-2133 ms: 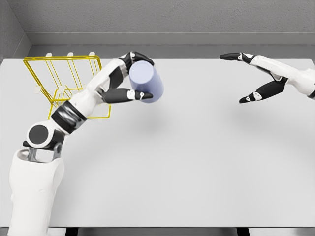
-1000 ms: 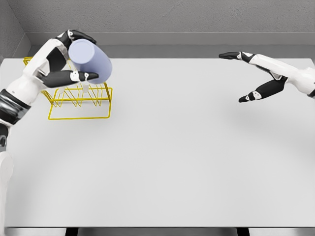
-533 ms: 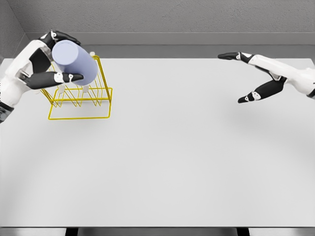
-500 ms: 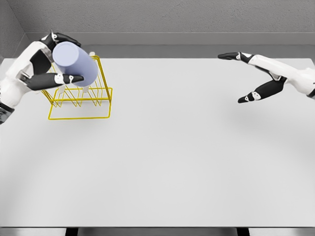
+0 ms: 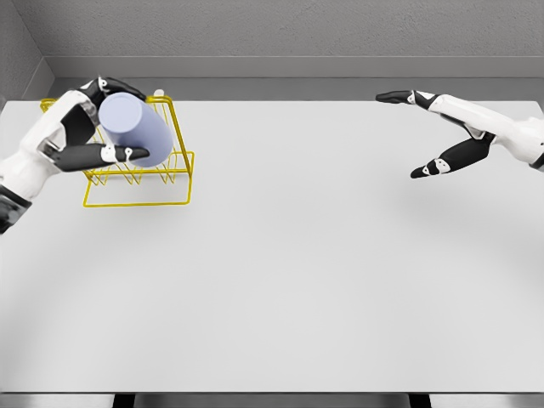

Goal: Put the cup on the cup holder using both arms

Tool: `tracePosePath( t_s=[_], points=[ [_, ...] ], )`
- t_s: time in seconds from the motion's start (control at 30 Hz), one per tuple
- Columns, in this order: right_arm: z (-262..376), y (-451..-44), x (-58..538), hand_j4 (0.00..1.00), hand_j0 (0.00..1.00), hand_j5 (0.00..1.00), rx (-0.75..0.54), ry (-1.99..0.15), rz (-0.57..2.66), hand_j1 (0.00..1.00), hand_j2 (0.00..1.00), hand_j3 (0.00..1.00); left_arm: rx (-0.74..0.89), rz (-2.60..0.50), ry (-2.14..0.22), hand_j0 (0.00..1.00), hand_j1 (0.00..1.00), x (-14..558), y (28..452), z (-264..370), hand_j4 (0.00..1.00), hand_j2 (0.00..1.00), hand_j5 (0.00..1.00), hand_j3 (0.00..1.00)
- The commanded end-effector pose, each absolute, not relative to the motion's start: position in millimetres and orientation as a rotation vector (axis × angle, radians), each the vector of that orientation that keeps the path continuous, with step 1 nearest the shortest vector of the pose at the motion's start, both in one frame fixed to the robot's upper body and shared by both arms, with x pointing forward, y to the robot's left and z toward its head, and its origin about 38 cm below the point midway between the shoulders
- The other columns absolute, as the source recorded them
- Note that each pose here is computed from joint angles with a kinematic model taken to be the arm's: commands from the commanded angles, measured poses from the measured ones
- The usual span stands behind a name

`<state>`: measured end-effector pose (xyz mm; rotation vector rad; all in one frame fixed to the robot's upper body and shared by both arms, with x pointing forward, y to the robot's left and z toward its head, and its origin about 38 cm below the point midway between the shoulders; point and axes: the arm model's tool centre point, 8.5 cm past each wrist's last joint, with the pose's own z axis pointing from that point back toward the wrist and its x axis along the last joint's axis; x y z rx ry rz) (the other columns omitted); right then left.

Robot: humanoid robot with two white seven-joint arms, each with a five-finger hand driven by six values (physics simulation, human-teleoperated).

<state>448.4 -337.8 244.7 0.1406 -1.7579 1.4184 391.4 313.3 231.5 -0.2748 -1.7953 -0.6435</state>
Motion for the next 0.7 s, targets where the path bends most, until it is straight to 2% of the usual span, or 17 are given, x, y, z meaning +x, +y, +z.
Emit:
tracePosePath(
  t_s=[0.0, 0.67],
  points=[
    [245.8, -337.9, 448.4, 1.0, 1.0, 1.0, 0.145, -1.762, 1.41, 1.0, 1.0, 1.0, -0.28, -0.639, -1.796, 0.4, 0.4, 391.0, 313.4, 231.4, 0.4, 0.4, 0.4, 0.4],
    [245.7, -338.9, 448.5, 1.0, 1.0, 1.0, 0.142, -1.76, 1.41, 1.0, 1.0, 1.0, -0.273, -0.626, -1.762, 0.41, 0.41, 391.8, 317.2, 220.4, 0.41, 0.41, 0.41, 0.41]
  ],
)
